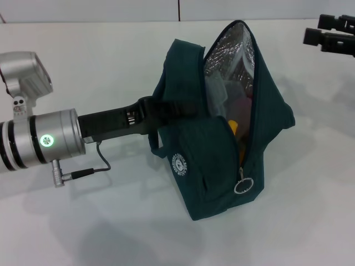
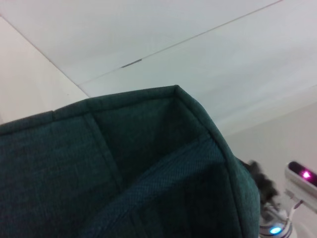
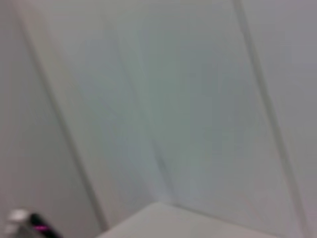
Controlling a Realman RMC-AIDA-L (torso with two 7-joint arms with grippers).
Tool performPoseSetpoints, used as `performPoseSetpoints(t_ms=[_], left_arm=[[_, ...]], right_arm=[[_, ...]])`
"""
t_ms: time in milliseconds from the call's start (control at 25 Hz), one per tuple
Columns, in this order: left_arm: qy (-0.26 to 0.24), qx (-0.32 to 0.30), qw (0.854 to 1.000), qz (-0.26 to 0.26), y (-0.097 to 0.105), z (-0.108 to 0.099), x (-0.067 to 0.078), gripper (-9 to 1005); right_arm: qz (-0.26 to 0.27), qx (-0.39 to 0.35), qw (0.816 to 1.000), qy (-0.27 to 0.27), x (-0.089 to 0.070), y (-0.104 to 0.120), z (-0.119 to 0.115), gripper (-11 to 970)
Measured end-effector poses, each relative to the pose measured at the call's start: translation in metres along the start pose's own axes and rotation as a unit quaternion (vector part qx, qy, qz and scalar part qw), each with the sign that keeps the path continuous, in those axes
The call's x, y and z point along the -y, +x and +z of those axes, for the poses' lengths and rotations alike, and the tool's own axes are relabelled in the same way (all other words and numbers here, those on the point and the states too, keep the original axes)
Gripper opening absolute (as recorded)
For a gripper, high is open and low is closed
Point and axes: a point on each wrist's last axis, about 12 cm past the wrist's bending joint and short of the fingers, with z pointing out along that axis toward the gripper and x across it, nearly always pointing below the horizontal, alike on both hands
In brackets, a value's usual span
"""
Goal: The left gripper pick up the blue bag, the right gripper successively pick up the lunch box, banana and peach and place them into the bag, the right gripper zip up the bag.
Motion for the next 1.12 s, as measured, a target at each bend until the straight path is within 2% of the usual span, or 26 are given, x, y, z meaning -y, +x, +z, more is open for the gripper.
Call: performPoseSetpoints(t_ms=[200,680,960,1120], left_arm=[[0.0,0.001,1.0,-0.001,0.0,-0.001,0.0,37],[-0.003,0.003,1.0,0.003,-0.002,0.001,0.0,37],[-0.007,0.006,1.0,0.003,-0.003,0.001,-0.001,37],[-0.007,0.006,1.0,0.004,-0.003,0.002,-0.001,37]], right_arm=[[-0.027,-0.003,0.999,0.019,0.004,0.001,0.019,859],[-0.07,-0.049,0.996,-0.016,-0.006,-0.002,0.076,858],[-0.085,-0.086,0.992,-0.024,-0.011,0.004,0.095,858],[-0.098,-0.089,0.991,-0.028,-0.014,0.001,0.097,858]])
